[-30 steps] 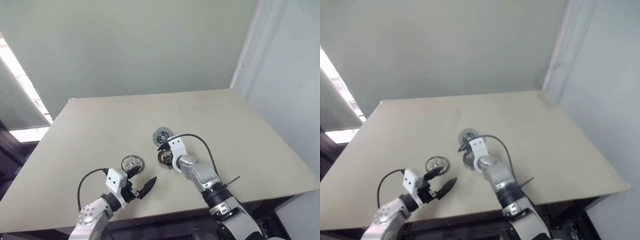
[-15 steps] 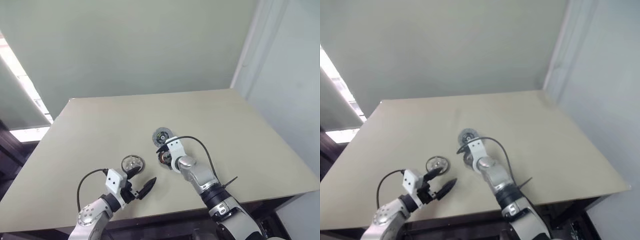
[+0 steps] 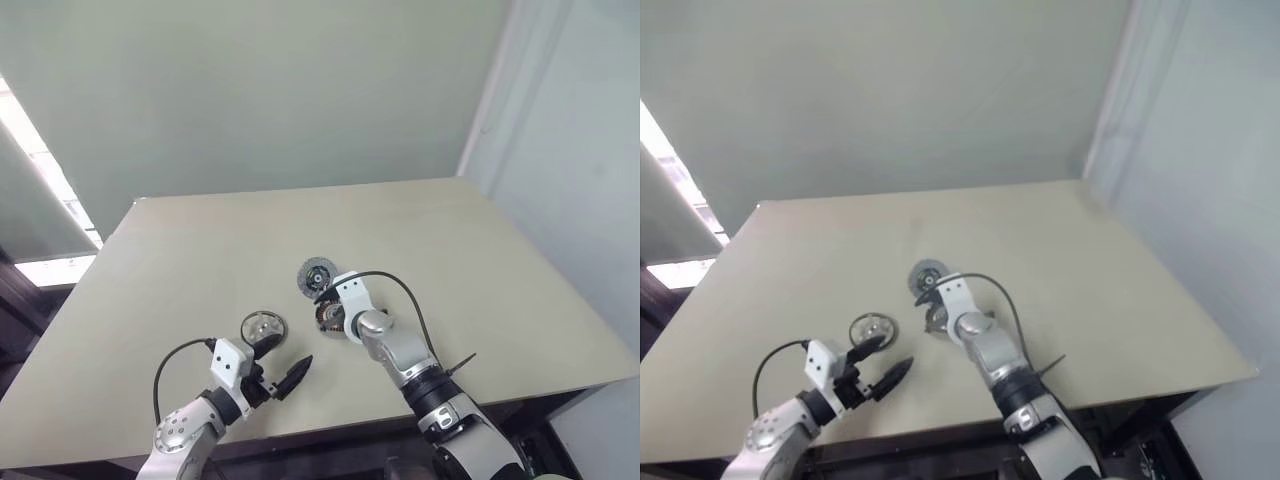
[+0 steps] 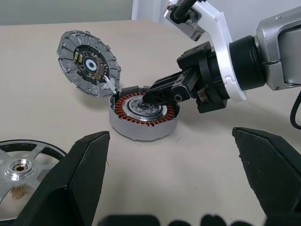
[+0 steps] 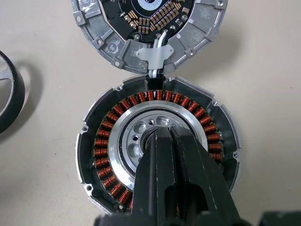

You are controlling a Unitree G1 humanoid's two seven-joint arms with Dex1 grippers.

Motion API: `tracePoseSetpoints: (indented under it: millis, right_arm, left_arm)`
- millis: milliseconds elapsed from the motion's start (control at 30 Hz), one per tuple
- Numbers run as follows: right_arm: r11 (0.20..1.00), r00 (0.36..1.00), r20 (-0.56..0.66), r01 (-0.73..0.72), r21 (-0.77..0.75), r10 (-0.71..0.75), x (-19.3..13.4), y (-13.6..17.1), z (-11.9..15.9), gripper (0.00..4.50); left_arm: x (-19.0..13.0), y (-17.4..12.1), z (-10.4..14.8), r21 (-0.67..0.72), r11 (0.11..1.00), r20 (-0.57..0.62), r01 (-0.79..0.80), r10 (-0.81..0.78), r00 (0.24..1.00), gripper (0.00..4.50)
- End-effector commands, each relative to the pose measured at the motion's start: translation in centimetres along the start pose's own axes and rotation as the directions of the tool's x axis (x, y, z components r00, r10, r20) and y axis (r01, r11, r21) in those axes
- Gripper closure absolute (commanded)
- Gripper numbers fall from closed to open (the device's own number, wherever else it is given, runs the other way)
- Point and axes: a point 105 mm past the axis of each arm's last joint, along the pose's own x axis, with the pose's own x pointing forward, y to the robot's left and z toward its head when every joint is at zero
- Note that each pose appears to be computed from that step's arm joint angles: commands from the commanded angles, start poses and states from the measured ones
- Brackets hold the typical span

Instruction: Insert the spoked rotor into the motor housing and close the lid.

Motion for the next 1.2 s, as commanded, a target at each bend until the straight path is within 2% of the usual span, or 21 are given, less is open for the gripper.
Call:
tracePoseSetpoints:
  millis: [33, 567, 833, 967, 1200]
  right_arm:
    - [0.998, 0.994, 0.085, -0.07, -0.001, 0.07, -0.3, 2.6, 3.5, 4.47]
    - [0.994, 0.995, 0.01, -0.099, -0.033, 0.1, -0.8, 2.9, 3.0, 4.47]
    - [0.995, 0.99, 0.097, -0.096, -0.04, 0.099, -1.1, 2.4, 5.0, 4.47]
    - [0.99, 0.972, 0.189, -0.13, -0.055, 0.138, -1.3, 2.3, 6.7, 4.47]
    - [0.971, 0.942, 0.251, -0.196, -0.134, 0.224, -1.9, 1.8, 7.2, 4.47]
  left_arm:
    - [0.1, 0.0, 1.3, 0.038, 0.999, 0.04, 0.006, -0.008, 0.999, 0.0]
    - [0.3, 0.0, 1.3, 0.039, 0.999, 0.04, 0.01, -0.012, 0.999, 0.0]
    - [0.3, 0.1, 1.3, 0.04, 0.999, 0.039, 0.009, -0.011, 0.999, 0.0]
    - [0.2, 0.1, 1.3, 0.041, 0.999, 0.041, 0.008, -0.01, 0.999, 0.0]
    - [0.2, 0.2, 1.5, 0.045, 0.999, 0.043, 0.001, -0.003, 0.999, 0.0]
